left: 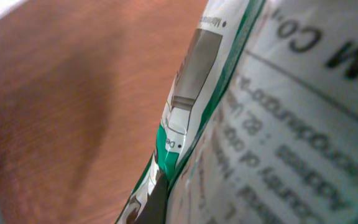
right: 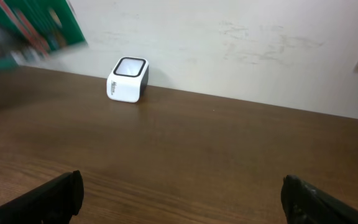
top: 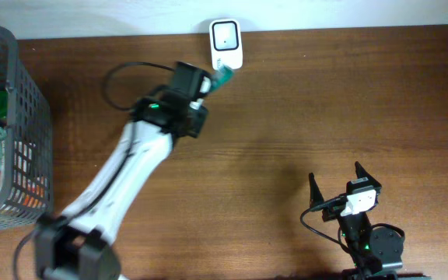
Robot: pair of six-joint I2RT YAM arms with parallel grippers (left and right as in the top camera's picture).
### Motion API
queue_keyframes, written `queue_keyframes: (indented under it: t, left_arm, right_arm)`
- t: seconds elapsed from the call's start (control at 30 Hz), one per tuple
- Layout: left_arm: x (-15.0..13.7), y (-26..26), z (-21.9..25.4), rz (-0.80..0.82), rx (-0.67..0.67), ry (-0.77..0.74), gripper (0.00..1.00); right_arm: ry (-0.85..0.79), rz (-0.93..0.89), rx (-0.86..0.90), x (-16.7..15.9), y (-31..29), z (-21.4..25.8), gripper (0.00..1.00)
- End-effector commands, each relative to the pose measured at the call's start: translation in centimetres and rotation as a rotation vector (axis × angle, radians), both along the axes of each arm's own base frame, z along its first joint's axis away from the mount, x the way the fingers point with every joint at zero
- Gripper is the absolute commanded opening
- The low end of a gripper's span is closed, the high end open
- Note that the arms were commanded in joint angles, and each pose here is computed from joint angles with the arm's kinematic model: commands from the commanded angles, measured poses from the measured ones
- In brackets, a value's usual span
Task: Scan the item barcode
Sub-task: 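Carry the green packet toward the scanner and drop it on the table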
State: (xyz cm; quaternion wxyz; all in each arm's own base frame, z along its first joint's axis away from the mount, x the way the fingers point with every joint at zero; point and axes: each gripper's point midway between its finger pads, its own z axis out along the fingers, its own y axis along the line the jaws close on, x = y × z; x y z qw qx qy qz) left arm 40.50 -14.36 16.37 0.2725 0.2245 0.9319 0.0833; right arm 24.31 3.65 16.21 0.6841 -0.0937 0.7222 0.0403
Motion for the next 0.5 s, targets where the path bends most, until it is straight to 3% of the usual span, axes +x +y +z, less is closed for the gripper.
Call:
queue_keyframes:
  t: [0.0,0.1,0.23,0.37,0.47]
  left_arm:
    - [0.1,-3.1,-4.1,-0.174,0.151,0.050,0.00]
    - [0.7,-4.7,-6.5,-0.220,0.234,0.043,0.00]
    - [0.7,-7.4,-8.0,-0.204,0.169,0.025,0.00]
    - [-0.6,-6.6,-8.9,0.238,-0.037,0.038,0.00]
    - [-1.7,-5.7,-9.4,0.377,-0.069,0.068,0.00]
  right_arm:
    - [0.002,0.002,0.008,0.0,0.1,-0.2,0.98]
    - [0.003,0.002,0.008,0.0,0.1,-0.2,0.98]
    - [0.002,0.002,0.008,0.0,0.1,-0.2,0.98]
    - [0.002,0.002,0.008,0.0,0.1,-0.2,0.98]
    - [0.002,0.002,0.008,0.0,0.1,-0.2,0.98]
